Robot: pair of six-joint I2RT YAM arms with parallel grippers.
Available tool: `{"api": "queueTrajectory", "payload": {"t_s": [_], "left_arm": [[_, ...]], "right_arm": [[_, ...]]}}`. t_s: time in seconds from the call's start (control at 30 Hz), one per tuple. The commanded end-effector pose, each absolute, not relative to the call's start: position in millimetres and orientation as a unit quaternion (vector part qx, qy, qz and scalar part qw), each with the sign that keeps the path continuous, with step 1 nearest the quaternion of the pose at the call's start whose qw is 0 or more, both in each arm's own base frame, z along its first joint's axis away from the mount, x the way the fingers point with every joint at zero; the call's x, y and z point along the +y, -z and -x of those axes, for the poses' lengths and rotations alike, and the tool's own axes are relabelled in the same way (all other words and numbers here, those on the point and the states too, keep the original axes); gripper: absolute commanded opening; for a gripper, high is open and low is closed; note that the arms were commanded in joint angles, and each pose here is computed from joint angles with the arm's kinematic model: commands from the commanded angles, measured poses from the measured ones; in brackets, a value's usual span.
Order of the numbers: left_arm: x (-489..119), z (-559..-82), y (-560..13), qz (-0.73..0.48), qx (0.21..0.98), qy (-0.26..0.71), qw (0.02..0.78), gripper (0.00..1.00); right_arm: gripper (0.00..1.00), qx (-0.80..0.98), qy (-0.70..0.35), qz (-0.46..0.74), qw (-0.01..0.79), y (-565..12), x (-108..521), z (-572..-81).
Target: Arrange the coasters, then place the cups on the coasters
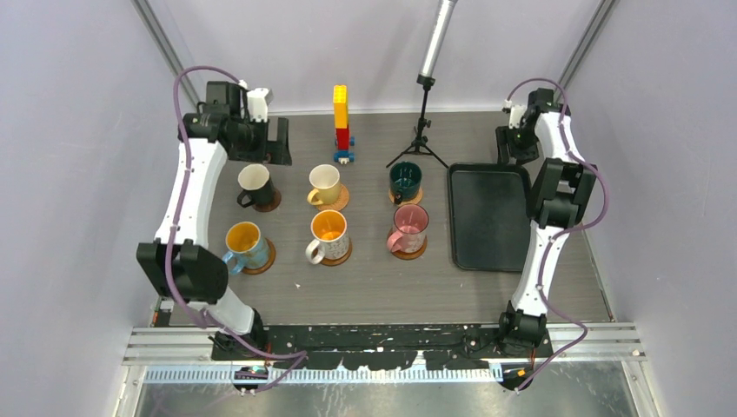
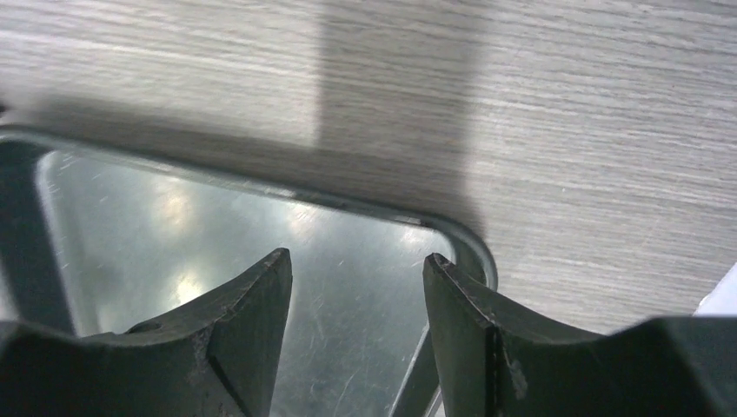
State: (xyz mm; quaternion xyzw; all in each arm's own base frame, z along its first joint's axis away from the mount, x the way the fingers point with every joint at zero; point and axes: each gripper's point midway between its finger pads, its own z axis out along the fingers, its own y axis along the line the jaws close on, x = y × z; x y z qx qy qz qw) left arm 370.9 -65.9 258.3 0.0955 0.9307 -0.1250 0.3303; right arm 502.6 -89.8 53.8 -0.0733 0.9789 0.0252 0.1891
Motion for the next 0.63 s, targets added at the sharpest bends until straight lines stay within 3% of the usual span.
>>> {"api": "queueTrajectory", "payload": {"t_s": [0.0, 0.27, 0.6], "left_arm": [[-22, -379, -251, -0.086, 0.951, 0.083, 0.285, 1.0], [35, -420, -256, -0.068, 0.955, 0.036, 0.287, 1.0], [42, -417, -252, -0.067, 0.952, 0.028, 0.299, 1.0]], "right_arm": [[0.63, 0.952, -0.055, 0.093, 0.285, -156, -70, -500], [0.63, 0.935, -0.106, 0.084, 0.327, -229, -39, -459], [0.63, 0.934, -0.121, 0.072, 0.328, -245, -24, -410]]}}
